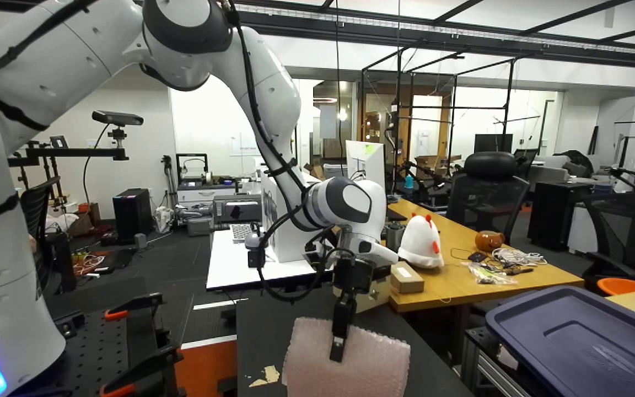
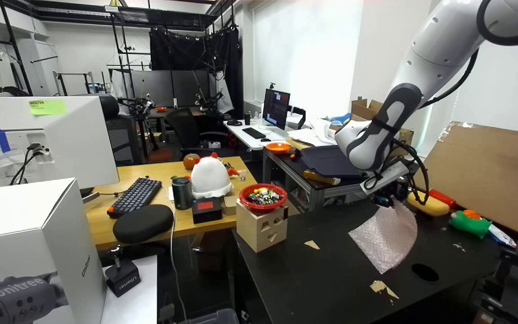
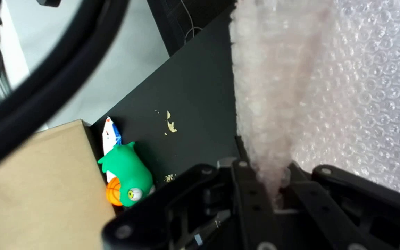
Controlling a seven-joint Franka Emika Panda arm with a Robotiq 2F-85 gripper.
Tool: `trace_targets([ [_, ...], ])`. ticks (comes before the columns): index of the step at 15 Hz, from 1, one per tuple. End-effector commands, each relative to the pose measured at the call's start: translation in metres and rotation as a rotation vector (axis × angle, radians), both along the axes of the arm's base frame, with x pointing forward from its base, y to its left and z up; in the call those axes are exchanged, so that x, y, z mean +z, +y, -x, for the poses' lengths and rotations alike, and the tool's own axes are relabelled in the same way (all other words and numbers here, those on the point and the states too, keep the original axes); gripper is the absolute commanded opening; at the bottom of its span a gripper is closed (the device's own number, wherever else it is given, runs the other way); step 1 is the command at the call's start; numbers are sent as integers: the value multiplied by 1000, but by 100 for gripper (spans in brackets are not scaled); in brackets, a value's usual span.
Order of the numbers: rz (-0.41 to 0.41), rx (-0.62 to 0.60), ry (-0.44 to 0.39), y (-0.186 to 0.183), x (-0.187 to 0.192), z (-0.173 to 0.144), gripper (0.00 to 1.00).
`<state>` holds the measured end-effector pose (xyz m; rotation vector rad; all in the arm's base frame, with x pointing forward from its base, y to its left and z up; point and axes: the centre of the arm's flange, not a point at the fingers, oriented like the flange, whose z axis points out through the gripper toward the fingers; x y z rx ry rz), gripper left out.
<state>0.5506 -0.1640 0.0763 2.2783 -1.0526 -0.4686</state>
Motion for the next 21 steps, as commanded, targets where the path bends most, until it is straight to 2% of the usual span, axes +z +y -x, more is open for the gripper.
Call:
trace_targets([
  [1,54,53,59,23,9,-11,2],
  [10,98,185,142,74,-7,-44,2],
  [17,23,225,109,97,-28,-66,2],
  [21,-47,233,74,105,-33,-72,2],
])
